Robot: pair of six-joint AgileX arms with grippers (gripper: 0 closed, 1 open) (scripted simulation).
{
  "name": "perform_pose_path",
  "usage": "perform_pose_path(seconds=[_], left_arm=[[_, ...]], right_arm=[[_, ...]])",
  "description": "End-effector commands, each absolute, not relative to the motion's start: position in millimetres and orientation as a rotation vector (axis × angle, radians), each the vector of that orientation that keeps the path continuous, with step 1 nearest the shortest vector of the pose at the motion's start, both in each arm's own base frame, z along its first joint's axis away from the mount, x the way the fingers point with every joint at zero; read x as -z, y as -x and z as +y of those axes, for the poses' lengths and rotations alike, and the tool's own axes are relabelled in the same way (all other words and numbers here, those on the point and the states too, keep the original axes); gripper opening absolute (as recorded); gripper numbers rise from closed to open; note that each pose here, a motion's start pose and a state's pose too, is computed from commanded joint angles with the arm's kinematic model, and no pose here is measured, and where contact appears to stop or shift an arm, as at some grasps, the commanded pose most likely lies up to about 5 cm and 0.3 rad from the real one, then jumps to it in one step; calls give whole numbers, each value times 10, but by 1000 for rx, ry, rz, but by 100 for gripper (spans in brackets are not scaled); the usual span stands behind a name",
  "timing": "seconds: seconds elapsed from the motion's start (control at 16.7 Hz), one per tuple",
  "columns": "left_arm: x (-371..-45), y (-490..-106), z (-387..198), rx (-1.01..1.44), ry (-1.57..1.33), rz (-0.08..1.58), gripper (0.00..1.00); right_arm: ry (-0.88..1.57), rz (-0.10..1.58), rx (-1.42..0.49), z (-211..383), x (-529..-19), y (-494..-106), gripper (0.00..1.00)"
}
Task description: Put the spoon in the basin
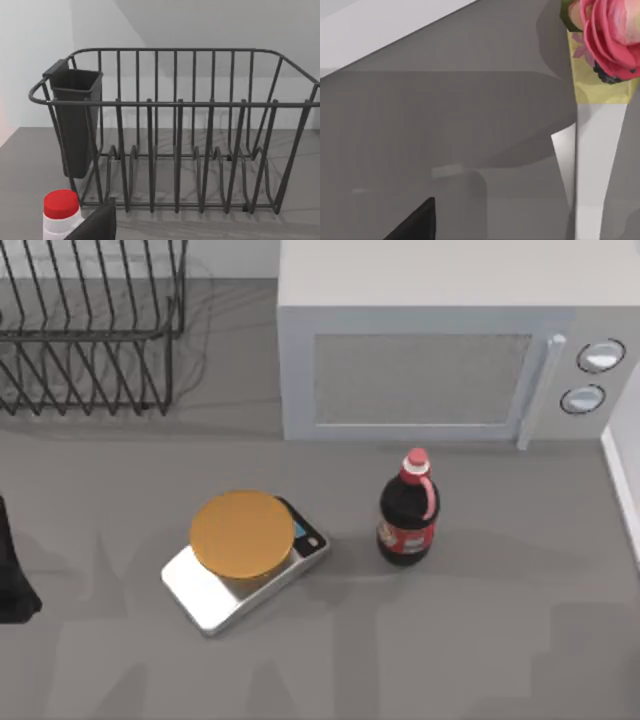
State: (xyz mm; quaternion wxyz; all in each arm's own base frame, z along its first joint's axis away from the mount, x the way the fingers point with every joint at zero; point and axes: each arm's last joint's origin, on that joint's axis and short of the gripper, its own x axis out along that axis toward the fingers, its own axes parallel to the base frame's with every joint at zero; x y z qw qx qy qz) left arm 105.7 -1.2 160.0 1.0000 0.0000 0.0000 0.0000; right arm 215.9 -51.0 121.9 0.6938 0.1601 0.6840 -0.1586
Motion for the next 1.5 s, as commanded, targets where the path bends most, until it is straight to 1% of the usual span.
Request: perform_pose_path(seconds=[0.24,0.48,1.26,1.32,1.5], left_arm=[[-1600,-1057,-12,0,0,0,100],[-1600,-1057,-12,0,0,0,100],[-1600,-1057,-12,0,0,0,100],[-1600,-1057,-12,0,0,0,100],[-1600,-1057,-12,0,0,0,100]], right_arm=[[-358,1535,355,-498,-944,-2109,100],[-358,1536,355,-497,-931,-2105,100],[-358,1536,355,-497,-931,-2105,2],[-358,1536,355,-497,-931,-2105,0],[-358,1536,355,-497,-931,-2105,0]])
